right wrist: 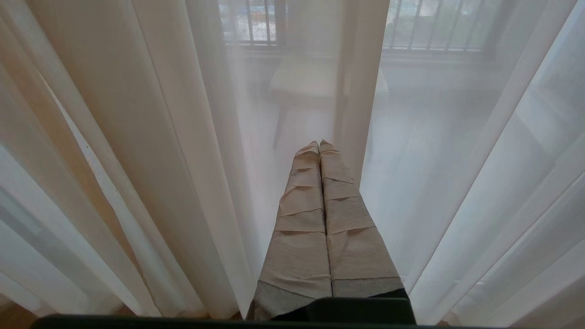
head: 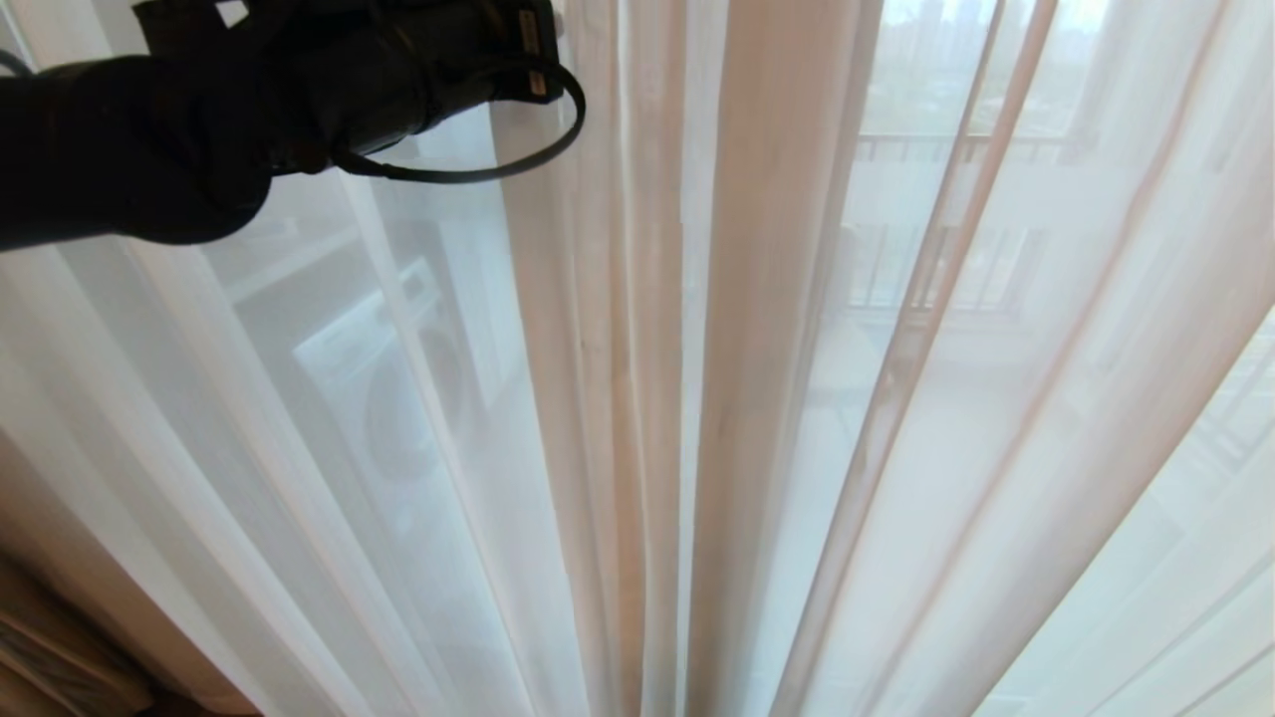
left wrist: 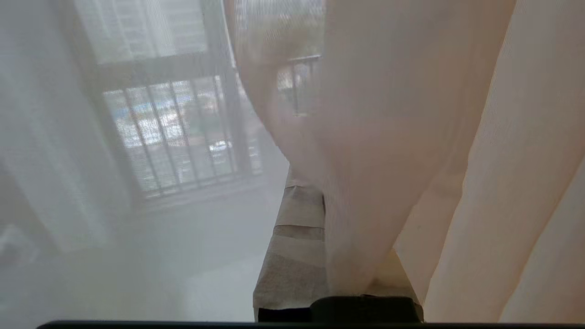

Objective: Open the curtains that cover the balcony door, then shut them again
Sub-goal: Pull the inner curtains open on both sides

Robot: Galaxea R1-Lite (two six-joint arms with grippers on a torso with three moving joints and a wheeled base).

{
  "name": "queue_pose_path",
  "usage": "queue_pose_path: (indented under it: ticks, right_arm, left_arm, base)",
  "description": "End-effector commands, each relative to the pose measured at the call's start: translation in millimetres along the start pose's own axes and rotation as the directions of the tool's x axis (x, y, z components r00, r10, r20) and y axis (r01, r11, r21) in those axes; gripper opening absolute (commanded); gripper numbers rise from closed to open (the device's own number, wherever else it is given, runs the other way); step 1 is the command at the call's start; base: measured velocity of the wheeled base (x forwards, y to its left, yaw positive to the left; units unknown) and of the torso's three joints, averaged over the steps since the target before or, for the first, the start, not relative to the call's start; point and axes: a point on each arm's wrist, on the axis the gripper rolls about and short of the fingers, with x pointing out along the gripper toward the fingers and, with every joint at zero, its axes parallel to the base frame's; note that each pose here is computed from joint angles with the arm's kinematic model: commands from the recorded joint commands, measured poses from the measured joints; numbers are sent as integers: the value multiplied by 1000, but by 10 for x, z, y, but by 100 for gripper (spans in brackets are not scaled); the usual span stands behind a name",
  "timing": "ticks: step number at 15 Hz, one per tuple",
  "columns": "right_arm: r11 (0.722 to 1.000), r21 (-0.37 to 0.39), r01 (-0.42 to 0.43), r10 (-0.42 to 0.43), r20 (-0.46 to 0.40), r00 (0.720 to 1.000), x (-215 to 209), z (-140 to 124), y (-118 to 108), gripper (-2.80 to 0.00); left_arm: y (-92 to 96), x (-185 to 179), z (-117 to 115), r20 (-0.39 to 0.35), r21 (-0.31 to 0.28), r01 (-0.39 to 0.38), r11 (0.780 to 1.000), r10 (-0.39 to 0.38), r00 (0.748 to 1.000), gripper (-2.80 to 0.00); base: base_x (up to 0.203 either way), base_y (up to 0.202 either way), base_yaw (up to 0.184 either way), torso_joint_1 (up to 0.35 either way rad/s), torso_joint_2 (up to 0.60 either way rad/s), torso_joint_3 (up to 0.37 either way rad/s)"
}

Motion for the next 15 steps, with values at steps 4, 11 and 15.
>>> queue_pose_path:
  ticks: [4,11,15]
  right_arm:
    - [1000,0,0,0,1,1000,0,0,0,-280]
    - [1000,0,0,0,1,1000,0,0,0,-280]
    - [1000,0,0,0,1,1000,0,0,0,-280]
  left_arm:
    - [223,-87,127,51,53,-79,995,77,996,-280]
    - [713,-454,238,48,90,-234,968,231,972,-280]
    - [1012,-721,275,43,116,-348,930,345,938,-280]
  base:
    - [0,0,0,0,0,0]
    - [0,0,0,0,0,0]
    - [0,0,0,0,0,0]
